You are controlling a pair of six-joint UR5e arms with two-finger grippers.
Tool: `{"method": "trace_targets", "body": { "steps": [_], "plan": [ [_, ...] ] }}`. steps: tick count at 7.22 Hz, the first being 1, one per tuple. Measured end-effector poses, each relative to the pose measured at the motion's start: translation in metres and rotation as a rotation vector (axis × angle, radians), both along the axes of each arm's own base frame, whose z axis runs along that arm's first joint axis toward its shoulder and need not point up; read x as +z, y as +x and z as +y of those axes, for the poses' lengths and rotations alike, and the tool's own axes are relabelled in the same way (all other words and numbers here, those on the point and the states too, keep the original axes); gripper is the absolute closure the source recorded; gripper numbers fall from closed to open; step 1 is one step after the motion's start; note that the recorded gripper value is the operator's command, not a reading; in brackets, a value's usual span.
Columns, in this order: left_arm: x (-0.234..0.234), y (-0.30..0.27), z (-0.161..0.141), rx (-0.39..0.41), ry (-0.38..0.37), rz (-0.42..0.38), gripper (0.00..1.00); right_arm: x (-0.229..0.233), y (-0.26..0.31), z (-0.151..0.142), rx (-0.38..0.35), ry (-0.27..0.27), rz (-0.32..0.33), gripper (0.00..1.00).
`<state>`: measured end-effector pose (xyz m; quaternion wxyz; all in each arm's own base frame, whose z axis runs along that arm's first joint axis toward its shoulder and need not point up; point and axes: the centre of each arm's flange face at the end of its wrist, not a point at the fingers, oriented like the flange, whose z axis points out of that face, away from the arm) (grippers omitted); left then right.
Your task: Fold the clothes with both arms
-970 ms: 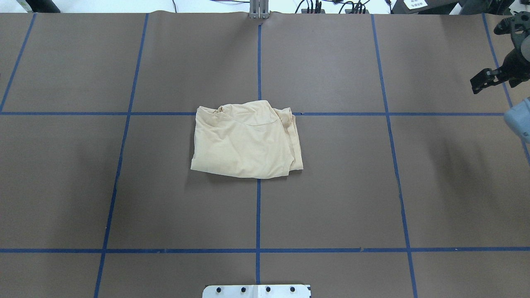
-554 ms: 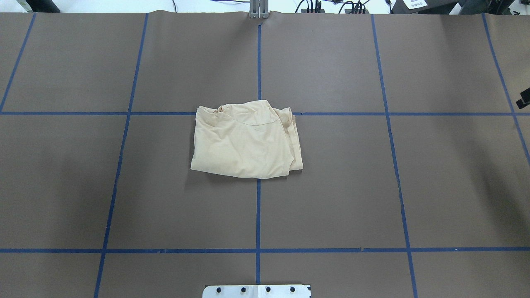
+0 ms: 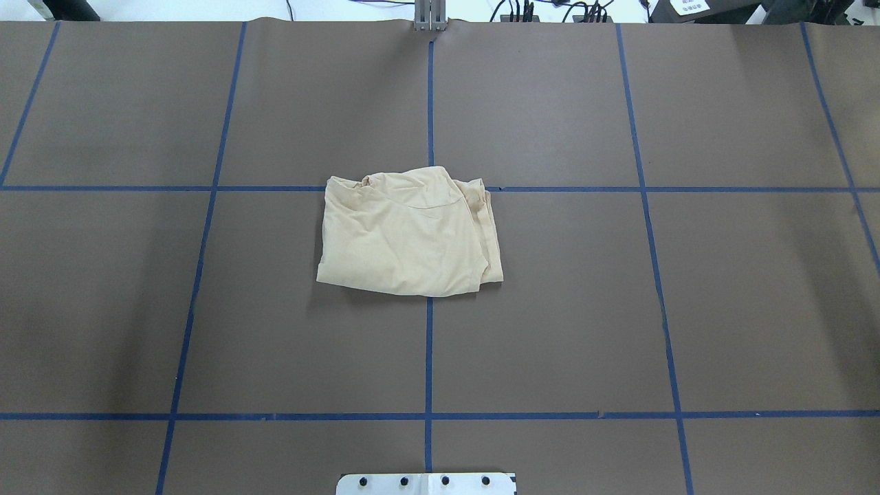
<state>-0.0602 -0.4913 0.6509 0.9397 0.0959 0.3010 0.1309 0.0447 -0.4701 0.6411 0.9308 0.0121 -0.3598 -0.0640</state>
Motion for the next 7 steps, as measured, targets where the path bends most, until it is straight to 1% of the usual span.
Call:
{"method": "trace_targets", "body": {
  "steps": [2,3,5,6,7],
  "plan": [
    [-0.007,-0.008,0.001,-0.002,-0.061,0.009,0.0,-0.012,0.007,-0.009,-0.031,-0.036,0.01,0.0],
    [-0.019,-0.009,0.0,-0.001,-0.085,0.01,0.0,-0.018,0.01,-0.016,-0.038,-0.053,0.011,0.0],
    [-0.029,-0.009,0.003,0.0,-0.119,0.015,0.0,-0.014,0.013,-0.019,-0.042,-0.074,0.005,0.0],
    [-0.025,-0.008,0.005,0.002,-0.133,0.035,0.0,-0.011,0.013,-0.018,-0.04,-0.066,0.004,0.0],
    [-0.023,-0.005,0.006,0.004,-0.143,0.073,0.0,-0.006,0.012,-0.017,-0.038,-0.053,0.002,0.0]
  ]
}}
